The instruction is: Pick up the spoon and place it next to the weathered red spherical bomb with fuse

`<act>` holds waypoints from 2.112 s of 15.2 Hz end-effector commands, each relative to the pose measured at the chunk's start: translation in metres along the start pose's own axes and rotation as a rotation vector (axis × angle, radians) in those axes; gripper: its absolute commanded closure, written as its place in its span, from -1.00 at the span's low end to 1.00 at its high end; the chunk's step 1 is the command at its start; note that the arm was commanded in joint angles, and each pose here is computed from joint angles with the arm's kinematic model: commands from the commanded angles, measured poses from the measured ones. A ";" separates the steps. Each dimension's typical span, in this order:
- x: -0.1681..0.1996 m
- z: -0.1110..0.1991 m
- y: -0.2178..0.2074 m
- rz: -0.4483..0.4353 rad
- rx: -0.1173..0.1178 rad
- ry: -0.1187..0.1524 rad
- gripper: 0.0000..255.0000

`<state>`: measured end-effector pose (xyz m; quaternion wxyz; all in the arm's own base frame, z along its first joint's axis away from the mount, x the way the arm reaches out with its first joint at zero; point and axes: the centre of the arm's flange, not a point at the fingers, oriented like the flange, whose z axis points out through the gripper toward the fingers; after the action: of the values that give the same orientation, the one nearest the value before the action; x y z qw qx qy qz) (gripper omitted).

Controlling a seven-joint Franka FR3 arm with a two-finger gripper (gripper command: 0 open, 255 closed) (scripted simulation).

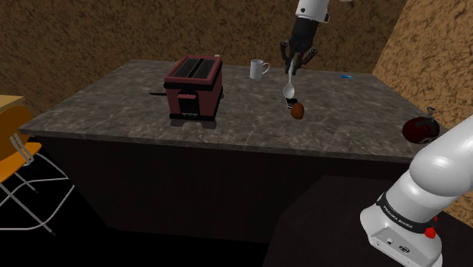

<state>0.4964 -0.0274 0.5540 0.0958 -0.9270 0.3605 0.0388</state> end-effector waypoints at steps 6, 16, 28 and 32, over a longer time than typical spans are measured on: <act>0.009 -0.015 0.092 -0.001 0.001 -0.001 1.00; 0.024 -0.037 0.221 -0.001 0.001 -0.001 1.00; 0.042 -0.064 0.376 -0.001 0.001 -0.001 1.00; 0.048 -0.073 0.428 -0.001 0.001 -0.001 1.00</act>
<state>0.2522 -0.3745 0.5536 0.0961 -0.9269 0.3607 0.0390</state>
